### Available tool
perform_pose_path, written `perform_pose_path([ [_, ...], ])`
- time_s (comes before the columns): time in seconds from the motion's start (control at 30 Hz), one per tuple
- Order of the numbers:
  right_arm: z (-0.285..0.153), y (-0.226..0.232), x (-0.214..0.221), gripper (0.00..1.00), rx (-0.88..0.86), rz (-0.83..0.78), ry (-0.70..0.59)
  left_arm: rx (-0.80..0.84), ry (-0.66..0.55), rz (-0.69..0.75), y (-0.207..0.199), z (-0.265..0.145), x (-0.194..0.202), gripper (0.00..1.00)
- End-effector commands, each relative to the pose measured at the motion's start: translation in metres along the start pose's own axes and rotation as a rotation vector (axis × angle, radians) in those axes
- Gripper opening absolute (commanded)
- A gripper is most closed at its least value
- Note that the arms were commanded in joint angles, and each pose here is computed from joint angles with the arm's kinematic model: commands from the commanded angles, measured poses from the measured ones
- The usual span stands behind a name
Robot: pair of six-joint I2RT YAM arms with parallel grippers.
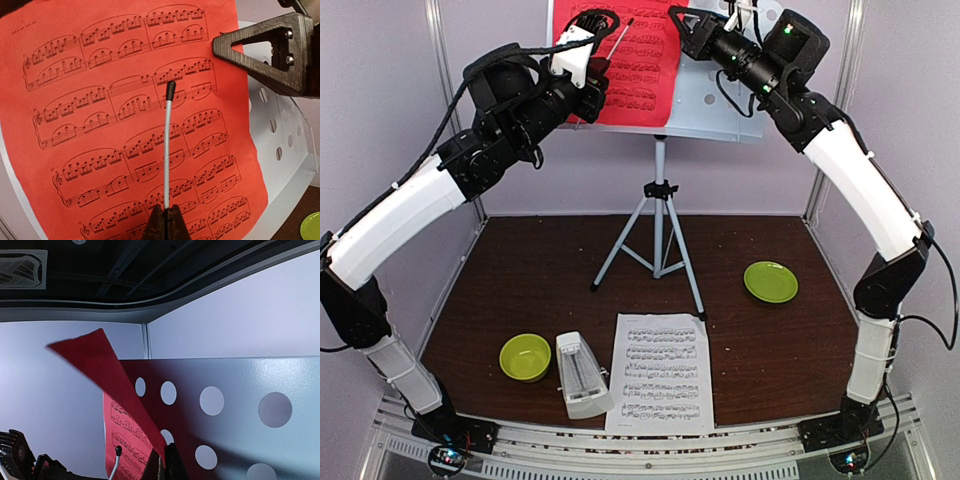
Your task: Set up the instrument practice props
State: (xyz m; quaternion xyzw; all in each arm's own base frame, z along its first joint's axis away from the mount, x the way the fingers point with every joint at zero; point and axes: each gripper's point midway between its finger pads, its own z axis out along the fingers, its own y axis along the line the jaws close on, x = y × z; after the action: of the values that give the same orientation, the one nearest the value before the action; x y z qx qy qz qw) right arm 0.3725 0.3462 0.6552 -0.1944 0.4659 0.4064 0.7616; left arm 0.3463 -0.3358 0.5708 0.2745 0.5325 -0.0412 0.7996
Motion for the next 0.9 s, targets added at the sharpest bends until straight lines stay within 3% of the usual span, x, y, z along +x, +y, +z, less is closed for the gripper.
perform_pose_path([
  [0.0,0.003,0.012,-0.008,0.0,-0.043,-0.017,-0.043,-0.002,-0.063,-0.019,0.003,0.001,-0.013,0.0],
  [0.67,0.007,0.016,-0.02,0.0,-0.044,-0.024,-0.116,0.01,-0.062,-0.022,0.002,-0.002,-0.012,0.0],
  [0.87,0.009,0.02,-0.009,0.0,-0.061,-0.055,-0.083,0.008,-0.061,-0.02,0.001,-0.001,-0.012,0.0],
])
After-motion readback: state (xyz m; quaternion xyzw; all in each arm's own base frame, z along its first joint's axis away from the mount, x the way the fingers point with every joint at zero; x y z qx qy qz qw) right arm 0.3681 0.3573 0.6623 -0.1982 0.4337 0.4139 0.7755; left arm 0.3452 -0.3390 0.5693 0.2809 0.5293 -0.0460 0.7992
